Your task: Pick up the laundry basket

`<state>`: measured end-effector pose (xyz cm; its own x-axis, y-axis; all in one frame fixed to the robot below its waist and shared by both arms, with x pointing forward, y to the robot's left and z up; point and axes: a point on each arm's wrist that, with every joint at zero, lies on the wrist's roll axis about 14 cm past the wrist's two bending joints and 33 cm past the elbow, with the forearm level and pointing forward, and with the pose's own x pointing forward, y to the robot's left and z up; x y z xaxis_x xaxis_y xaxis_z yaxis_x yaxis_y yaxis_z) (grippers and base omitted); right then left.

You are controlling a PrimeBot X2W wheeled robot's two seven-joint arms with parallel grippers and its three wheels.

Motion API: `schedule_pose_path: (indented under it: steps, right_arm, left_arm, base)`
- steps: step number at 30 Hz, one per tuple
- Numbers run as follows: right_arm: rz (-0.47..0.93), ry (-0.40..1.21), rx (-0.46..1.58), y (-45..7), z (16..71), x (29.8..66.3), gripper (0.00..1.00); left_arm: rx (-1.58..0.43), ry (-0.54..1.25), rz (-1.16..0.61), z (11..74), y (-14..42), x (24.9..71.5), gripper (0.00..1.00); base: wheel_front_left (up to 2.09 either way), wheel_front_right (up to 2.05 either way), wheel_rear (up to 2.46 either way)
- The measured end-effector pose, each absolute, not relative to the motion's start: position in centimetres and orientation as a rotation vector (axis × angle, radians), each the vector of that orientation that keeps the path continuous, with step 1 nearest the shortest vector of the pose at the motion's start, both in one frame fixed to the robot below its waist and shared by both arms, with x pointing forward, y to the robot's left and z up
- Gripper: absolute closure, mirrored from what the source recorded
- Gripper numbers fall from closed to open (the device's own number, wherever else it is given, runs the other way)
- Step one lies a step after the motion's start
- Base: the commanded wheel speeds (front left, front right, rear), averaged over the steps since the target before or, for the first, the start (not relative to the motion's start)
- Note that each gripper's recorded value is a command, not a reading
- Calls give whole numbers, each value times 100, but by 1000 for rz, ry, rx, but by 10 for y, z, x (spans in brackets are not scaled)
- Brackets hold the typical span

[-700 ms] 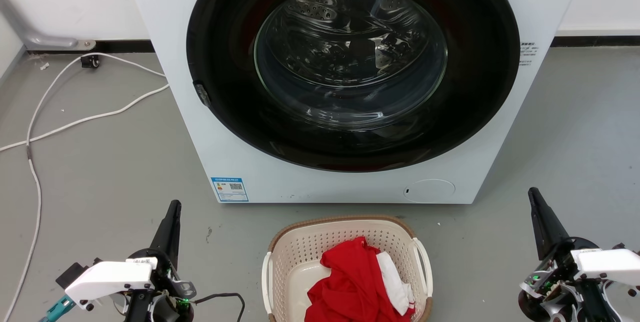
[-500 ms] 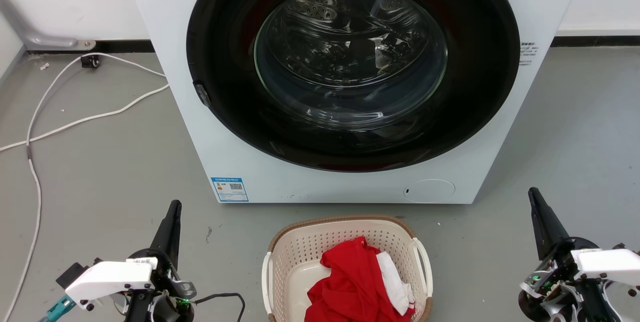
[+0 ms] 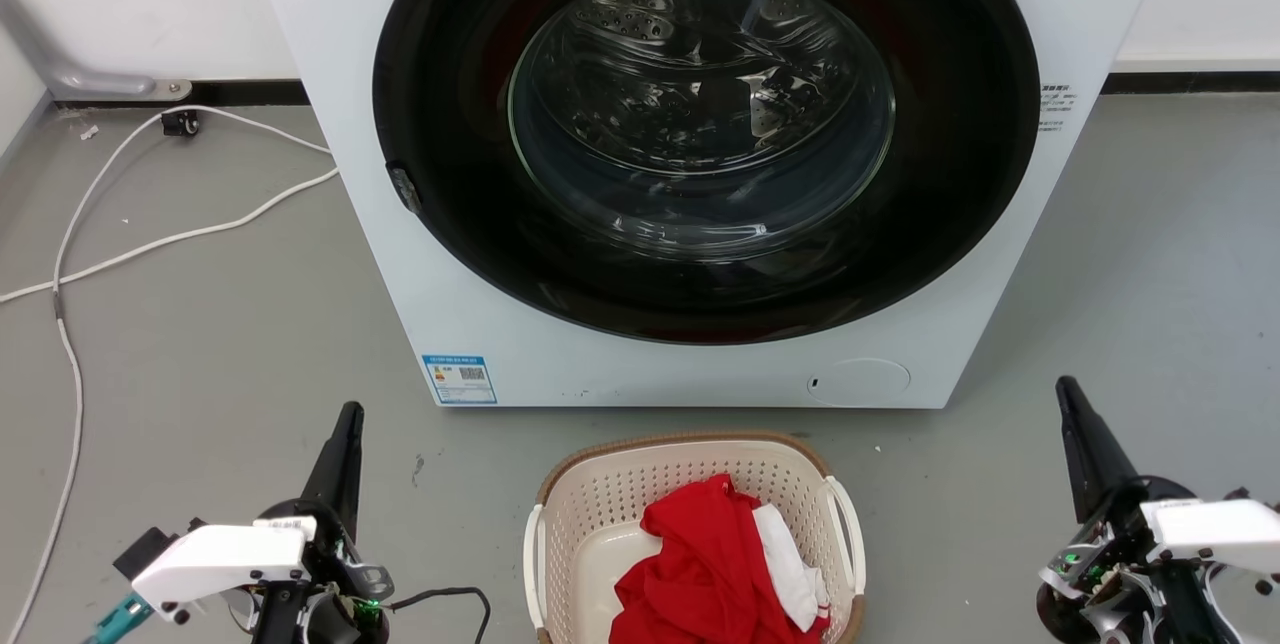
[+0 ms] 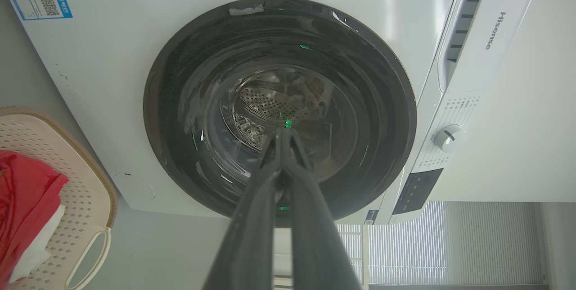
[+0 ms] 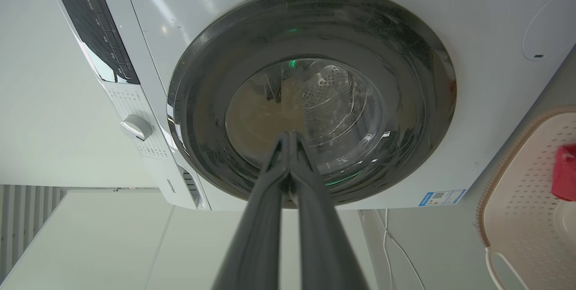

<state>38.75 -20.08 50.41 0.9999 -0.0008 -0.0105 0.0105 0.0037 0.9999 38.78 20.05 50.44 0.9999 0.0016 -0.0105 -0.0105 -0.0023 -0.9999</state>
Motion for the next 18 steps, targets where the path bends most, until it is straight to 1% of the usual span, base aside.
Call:
schedule_pose_path:
  steps: [1, 5, 13, 18]
  right_arm:
    - [-15, 15, 1568, -201, 501, 386, 0]
    - [-60, 51, 1572, -200, 484, 378, 0]
    - [-64, 34, 1537, -198, 486, 377, 0]
    - [-68, 29, 1457, -199, 487, 377, 0]
  left_arm:
    - [-1575, 14, 16, 502, 200, 387, 0]
    - [-1583, 57, 60, 483, 197, 378, 0]
    - [-1549, 58, 54, 484, 189, 379, 0]
    - [-1470, 47, 44, 489, 188, 380, 0]
  base:
    - [0, 0, 0]
    - [0, 0, 0]
    - [0, 0, 0]
    - [0, 0, 0]
